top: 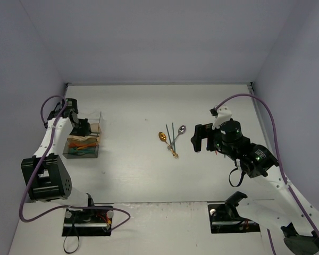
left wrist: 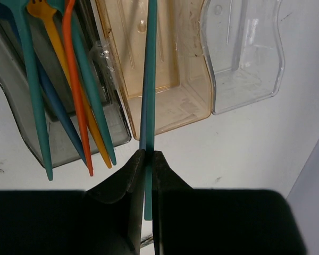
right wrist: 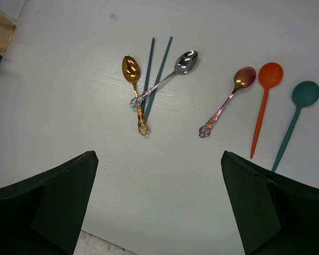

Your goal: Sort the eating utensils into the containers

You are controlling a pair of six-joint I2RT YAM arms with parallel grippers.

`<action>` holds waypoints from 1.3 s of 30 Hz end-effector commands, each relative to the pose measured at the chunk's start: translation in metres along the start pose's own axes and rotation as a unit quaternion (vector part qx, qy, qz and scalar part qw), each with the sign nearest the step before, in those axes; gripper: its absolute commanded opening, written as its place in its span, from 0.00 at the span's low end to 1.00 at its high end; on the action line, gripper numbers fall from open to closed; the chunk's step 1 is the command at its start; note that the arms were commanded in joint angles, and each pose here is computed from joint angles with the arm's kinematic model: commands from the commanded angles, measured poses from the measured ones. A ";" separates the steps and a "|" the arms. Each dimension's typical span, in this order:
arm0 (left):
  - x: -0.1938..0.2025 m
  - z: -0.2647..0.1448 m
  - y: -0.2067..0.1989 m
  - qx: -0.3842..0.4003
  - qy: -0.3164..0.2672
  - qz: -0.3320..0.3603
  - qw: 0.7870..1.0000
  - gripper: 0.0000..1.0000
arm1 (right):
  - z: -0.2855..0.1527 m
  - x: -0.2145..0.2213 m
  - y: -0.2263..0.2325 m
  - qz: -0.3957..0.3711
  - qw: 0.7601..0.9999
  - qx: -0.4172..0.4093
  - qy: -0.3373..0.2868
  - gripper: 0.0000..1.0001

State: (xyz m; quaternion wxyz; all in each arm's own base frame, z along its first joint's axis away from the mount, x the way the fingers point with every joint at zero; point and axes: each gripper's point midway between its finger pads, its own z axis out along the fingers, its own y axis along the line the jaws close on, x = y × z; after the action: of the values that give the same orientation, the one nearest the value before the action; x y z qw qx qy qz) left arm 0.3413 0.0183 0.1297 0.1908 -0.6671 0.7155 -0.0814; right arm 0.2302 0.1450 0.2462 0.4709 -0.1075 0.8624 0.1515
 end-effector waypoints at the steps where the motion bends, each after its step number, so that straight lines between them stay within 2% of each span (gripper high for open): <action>1: -0.011 -0.011 -0.030 0.035 0.006 0.016 0.999 0.00 | -0.003 -0.017 0.003 0.001 1.000 -0.003 -0.031 1.00; 5: -0.011 -0.001 -0.032 0.026 0.019 0.012 0.999 0.02 | -0.001 -0.017 0.004 0.001 1.000 -0.002 -0.029 1.00; 7: -0.011 0.001 -0.032 0.024 0.021 0.012 0.999 0.10 | -0.001 -0.017 0.003 0.001 1.000 0.000 -0.030 1.00; 10: -0.012 0.000 -0.032 0.025 0.018 0.015 0.999 0.17 | 0.000 -0.017 0.002 0.001 1.000 0.002 -0.028 1.00; 17: -0.014 -0.018 -0.036 0.051 0.007 0.030 0.998 0.28 | 0.005 -0.014 0.002 -0.003 1.000 0.005 -0.019 1.00; 21: -0.013 -0.045 -0.043 0.089 -0.018 0.079 0.993 0.42 | 0.014 -0.008 0.004 -0.007 1.000 0.002 -0.002 1.00; 23: -0.017 -0.062 -0.044 0.108 -0.048 0.111 0.987 0.54 | 0.023 -0.002 0.006 -0.007 1.000 0.003 0.016 1.00; 27: -0.013 -0.104 -0.046 0.154 -0.105 0.218 0.958 0.59 | 0.039 0.006 0.008 0.004 0.999 0.003 0.041 0.99; 29: -0.006 -0.126 -0.045 0.174 -0.139 0.290 0.931 0.68 | 0.053 0.012 0.009 0.014 0.998 0.007 0.060 0.98; 32: -0.004 -0.149 -0.035 0.194 -0.168 0.368 0.894 0.74 | 0.075 0.025 0.010 0.039 0.995 0.015 0.086 0.95; 37: -0.005 -0.166 -0.011 0.215 -0.184 0.437 0.854 0.77 | 0.115 0.047 0.014 0.073 0.990 0.026 0.120 0.85; 39: -0.002 -0.171 -0.002 0.228 -0.181 0.456 0.841 0.77 | 0.137 0.059 0.015 0.084 0.987 0.030 0.133 0.76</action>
State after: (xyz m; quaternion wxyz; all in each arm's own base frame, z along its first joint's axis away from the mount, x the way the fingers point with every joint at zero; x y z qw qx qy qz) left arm 0.2937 -0.0124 0.2809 0.4549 -0.2866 0.8411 -0.0594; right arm 0.2755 0.1847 0.1456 0.3354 -0.0763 0.9310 0.1222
